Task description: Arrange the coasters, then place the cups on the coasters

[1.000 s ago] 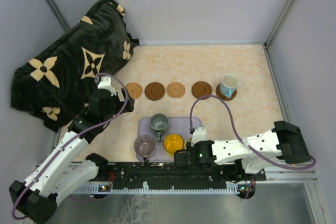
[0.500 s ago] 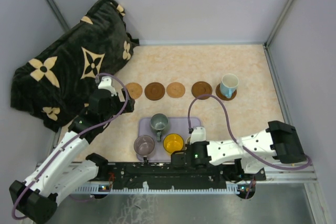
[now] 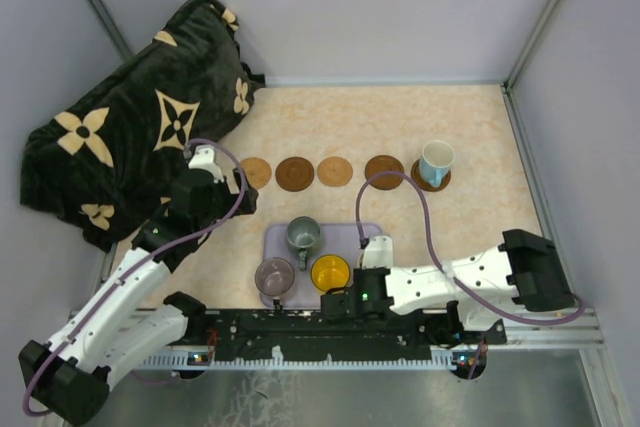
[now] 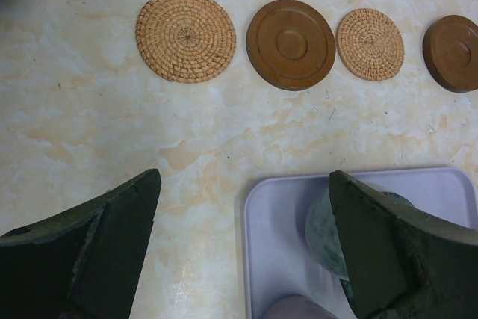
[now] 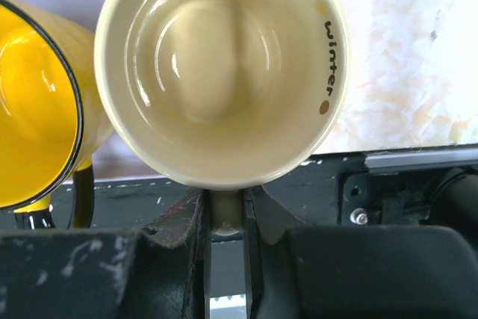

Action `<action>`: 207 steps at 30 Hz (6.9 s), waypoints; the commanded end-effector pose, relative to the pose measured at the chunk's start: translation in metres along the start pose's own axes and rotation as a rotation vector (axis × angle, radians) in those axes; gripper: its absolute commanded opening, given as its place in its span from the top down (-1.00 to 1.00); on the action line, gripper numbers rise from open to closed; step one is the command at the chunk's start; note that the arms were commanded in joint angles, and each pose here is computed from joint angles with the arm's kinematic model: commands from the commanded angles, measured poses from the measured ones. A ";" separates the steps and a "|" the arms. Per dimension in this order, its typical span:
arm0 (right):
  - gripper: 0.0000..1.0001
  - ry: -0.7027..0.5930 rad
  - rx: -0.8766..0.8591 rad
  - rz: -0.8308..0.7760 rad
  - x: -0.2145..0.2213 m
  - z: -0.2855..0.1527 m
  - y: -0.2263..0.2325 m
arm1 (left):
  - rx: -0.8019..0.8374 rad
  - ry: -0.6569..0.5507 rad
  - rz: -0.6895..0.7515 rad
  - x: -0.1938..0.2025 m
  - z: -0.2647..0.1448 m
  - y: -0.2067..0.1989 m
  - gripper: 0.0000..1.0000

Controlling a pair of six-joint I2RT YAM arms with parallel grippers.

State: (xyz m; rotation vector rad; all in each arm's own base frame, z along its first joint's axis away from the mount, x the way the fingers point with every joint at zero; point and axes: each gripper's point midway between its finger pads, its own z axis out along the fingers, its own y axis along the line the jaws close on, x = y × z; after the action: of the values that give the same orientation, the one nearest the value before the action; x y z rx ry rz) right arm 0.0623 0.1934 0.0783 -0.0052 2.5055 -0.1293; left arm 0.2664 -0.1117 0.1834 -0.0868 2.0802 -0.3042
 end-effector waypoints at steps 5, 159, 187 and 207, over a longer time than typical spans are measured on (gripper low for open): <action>1.00 -0.222 0.049 0.015 -0.055 -0.016 -0.027 | 0.015 -0.017 -0.009 -0.003 0.002 -0.003 -0.99; -0.02 -0.321 0.020 0.102 -0.275 0.174 -0.041 | 0.024 0.033 -0.006 0.011 0.032 -0.010 -0.99; -0.43 -0.418 -0.102 0.142 -0.251 0.043 -0.024 | 0.038 0.032 -0.018 0.010 0.027 -0.013 -0.99; -0.36 -0.154 -0.354 -0.004 -0.065 -0.043 0.040 | 0.028 0.053 -0.026 0.011 0.020 -0.011 -0.99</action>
State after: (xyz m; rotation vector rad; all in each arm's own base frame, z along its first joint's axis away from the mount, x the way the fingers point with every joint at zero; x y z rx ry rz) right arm 0.1031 0.2381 0.1403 -0.2806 2.3365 0.2816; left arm 0.2791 -0.1269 0.1581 -0.0815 2.1409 -0.3301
